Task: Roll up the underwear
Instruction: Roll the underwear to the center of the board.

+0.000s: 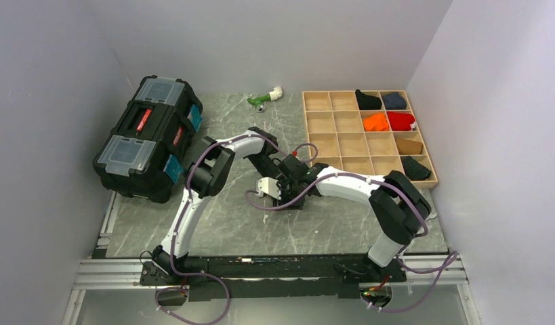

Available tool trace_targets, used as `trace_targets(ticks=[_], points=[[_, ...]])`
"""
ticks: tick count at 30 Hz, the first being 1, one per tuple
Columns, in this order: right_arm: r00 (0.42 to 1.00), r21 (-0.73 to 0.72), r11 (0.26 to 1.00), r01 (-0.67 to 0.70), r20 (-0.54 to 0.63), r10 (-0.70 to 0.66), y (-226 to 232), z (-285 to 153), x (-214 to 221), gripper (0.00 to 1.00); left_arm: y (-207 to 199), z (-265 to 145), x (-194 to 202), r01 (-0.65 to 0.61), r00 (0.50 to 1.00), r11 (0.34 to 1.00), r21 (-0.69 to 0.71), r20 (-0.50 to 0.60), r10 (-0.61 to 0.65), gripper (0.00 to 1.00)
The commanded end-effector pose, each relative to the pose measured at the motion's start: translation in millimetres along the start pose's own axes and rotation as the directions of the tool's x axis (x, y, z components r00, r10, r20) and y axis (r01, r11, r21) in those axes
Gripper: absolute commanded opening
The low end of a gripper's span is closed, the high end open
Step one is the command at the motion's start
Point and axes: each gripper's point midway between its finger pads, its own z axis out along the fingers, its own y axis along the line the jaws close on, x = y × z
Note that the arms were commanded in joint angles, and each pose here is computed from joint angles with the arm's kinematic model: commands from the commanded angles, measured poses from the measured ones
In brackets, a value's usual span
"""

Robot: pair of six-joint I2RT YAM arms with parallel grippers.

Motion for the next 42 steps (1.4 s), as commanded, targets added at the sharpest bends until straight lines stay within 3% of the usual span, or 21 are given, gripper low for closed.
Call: trace_targets(ticks=[1, 3, 6, 13, 24, 34, 40, 41, 42], points=[[1.0, -0.061, 0.998, -0.006, -0.024, 0.004, 10, 14, 5, 0.33, 29, 12, 26, -0.01, 0.995, 0.998, -0.054, -0.102, 0.005, 0.0], [0.999, -0.094, 0.996, -0.014, -0.035, 0.011, 17, 16, 8, 0.24, 29, 11, 26, -0.02, 0.995, 0.998, -0.065, -0.101, 0.013, 0.01], [0.999, -0.132, 0.991, -0.027, -0.042, 0.021, 24, 16, 10, 0.14, 28, 7, 27, -0.035, 0.995, 0.996, -0.088, -0.092, 0.027, 0.1], [0.997, -0.202, 0.978, -0.054, -0.073, 0.04, 37, 18, 15, 0.0, 23, -3, 25, -0.051, 0.997, 0.993, -0.109, -0.071, 0.044, 0.28], [0.991, -0.244, 0.965, -0.094, -0.115, 0.068, 49, 22, 27, 0.0, 24, -25, 29, -0.043, 0.999, 0.99, -0.134, -0.026, 0.039, 0.46], [0.989, -0.265, 0.958, -0.112, -0.119, 0.083, 51, 19, 24, 0.0, 16, -51, 41, -0.031, 0.998, 0.988, -0.153, 0.047, 0.039, 0.46], [0.989, -0.328, 0.934, -0.139, -0.086, 0.117, 50, 11, 10, 0.0, 9, -80, 45, -0.011, 0.986, 0.978, -0.211, 0.159, 0.045, 0.46], [0.989, -0.342, 0.929, -0.143, -0.079, 0.123, 50, 9, 7, 0.0, 21, -93, 30, -0.071, 0.967, 0.958, -0.279, 0.217, 0.135, 0.46], [0.989, -0.354, 0.924, -0.147, -0.073, 0.129, 49, 7, 5, 0.0, 6, -98, 44, -0.007, 0.973, 0.966, -0.26, 0.222, 0.067, 0.46]])
